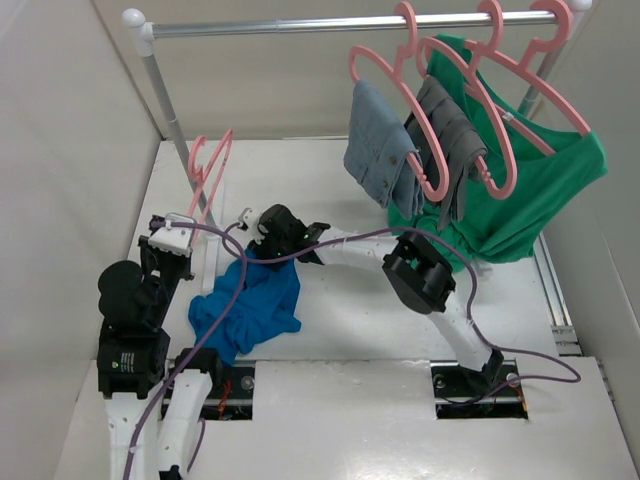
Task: Place the t-shirt on the hanger
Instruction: Place tshirt on hanger
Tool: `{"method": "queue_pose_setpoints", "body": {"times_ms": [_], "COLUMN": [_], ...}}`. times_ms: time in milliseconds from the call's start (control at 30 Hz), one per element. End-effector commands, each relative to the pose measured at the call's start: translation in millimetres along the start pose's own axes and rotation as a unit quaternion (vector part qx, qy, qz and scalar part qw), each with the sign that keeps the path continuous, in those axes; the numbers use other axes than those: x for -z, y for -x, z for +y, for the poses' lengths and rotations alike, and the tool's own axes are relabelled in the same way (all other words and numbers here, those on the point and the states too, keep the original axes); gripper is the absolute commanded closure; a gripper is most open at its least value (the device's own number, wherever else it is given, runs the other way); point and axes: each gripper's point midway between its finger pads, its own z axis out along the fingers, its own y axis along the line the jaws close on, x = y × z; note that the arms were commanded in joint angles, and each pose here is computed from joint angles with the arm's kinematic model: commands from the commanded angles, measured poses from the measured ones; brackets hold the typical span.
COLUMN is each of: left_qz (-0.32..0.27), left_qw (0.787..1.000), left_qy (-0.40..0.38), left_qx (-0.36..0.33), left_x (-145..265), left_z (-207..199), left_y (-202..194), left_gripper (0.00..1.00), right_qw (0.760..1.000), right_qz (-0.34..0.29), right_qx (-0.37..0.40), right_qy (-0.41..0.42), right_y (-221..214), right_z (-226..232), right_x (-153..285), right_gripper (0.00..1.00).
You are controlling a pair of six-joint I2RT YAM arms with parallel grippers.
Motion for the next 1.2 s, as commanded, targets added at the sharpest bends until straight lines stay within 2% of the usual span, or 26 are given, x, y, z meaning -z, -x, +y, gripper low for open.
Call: {"method": "queue_pose_setpoints", "body": {"times_ms": [0, 67, 100, 233, 367, 400, 433, 500, 533, 633, 867, 900, 1000, 1167], "left_qz": [-0.037, -0.033, -0.024, -0.004, 0.001, -0.001, -0.011, -0.02, -0.008, 0.005, -0.018, -0.008, 0.008, 0.017], "left_qw": [0.999, 0.999, 0.999, 0.994, 0.974, 0.963, 0.956, 0.938, 0.931, 0.905, 0.87, 0.87, 0.847, 0.845], "left_qy": [-0.005, -0.031, -0.042, -0.104, -0.212, -0.259, -0.279, -0.329, -0.35, -0.408, -0.475, -0.478, -0.519, -0.52], "left_qx": [-0.017, -0.022, -0.025, -0.044, -0.079, -0.08, -0.092, -0.108, -0.105, -0.116, -0.134, -0.122, -0.118, -0.125], "left_x": [4.6, 6.9, 3.7, 0.9, 6.2, 13.2, 17.1, 19.1, 23.3, 26.5, 41.9, 38.9, 44.3, 41.2], "left_z": [2.0, -7.2, -10.4, -28.5, -59.9, -74.9, -79.8, -92.8, -98.6, -109.8, -122.4, -122.9, -139.4, -140.1], "left_y": [24.0, 22.0, 18.4, 12.7, 11.2, 9.7, 15.2, 16.6, 10.7, 6.7, 18.8, 16.8, 10.1, 4.3], "left_gripper": [1.0, 1.0, 1.0, 1.0, 1.0, 1.0, 1.0, 1.0, 1.0, 1.0, 1.0, 1.0, 1.0, 1.0], "right_qw": [0.999, 0.999, 0.998, 0.996, 0.993, 0.994, 0.992, 0.989, 0.989, 0.986, 0.973, 0.971, 0.968, 0.962], "right_qz": [-0.024, -0.025, -0.028, -0.044, -0.057, -0.066, -0.066, -0.085, -0.084, -0.088, -0.08, -0.072, -0.102, -0.1], "right_qx": [-0.023, -0.038, -0.047, -0.04, -0.065, -0.075, -0.096, -0.115, -0.119, -0.132, -0.205, -0.213, -0.211, -0.236], "right_qy": [-0.012, -0.029, -0.04, -0.068, -0.075, -0.051, -0.048, -0.026, -0.021, -0.043, -0.067, -0.078, -0.089, -0.096], "right_y": [16.7, 10.7, 6.8, 6.8, -5.3, -7.5, -23.4, -28.7, -35.5, -52.6, -98.3, -112.3, -106.2, -121.4], "right_z": [-2.6, -11.8, -18.0, -22.0, -33.4, -30.1, -41.9, -45.6, -46.0, -49.5, -59.1, -63.2, -67.4, -73.4], "right_x": [10.5, 19.0, 32.8, 80.0, 127.5, 133.9, 147.7, 160.0, 166.2, 189.2, 214.6, 217.2, 236.3, 246.6], "right_gripper": [0.68, 0.86, 1.0, 1.0, 1.0, 1.0, 1.0, 1.0, 1.0, 1.0, 1.0, 1.0, 1.0, 1.0]}}
